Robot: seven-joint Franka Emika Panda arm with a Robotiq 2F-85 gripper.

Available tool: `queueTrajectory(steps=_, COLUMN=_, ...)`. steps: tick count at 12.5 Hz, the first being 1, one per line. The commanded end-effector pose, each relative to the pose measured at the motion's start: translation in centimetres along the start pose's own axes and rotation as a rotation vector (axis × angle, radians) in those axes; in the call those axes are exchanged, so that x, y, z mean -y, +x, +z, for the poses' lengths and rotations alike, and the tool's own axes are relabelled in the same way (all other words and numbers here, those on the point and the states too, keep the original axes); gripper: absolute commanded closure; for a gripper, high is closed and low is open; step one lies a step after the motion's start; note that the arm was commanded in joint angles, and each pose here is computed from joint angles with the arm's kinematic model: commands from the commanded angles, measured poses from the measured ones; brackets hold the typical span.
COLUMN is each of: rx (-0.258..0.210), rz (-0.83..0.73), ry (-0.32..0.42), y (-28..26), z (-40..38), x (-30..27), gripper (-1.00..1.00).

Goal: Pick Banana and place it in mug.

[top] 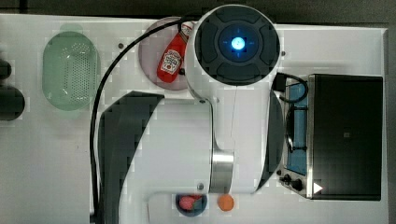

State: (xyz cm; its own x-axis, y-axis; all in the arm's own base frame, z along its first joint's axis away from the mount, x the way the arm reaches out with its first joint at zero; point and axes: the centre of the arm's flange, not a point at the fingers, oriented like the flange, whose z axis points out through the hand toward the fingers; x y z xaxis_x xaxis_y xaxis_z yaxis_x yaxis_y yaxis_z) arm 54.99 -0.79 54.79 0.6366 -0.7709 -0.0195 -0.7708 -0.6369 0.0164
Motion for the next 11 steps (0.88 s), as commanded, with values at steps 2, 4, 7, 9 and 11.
queueTrajectory(steps=2, rx=0.016, rz=0.052, ry=-0.069, y=-6.6, z=-4.5, x=-10.6, gripper=-0.68)
queueTrajectory(steps=4, rx=0.03, rz=0.044, ry=-0.086, y=-6.3, z=-2.3, x=-10.2, gripper=-1.0)
queueTrajectory(steps=7, rx=0.033, rz=-0.084, ry=-0.083, y=-5.4, z=3.1, x=-8.8, gripper=-1.0)
queueTrajectory(steps=9, rx=0.031, rz=-0.248, ry=-0.071, y=-4.6, z=7.5, x=-7.9, gripper=-1.0)
queueTrajectory(steps=11, rx=0.038, rz=-0.411, ry=-0.069, y=-4.1, z=12.4, x=-7.4, gripper=-1.0)
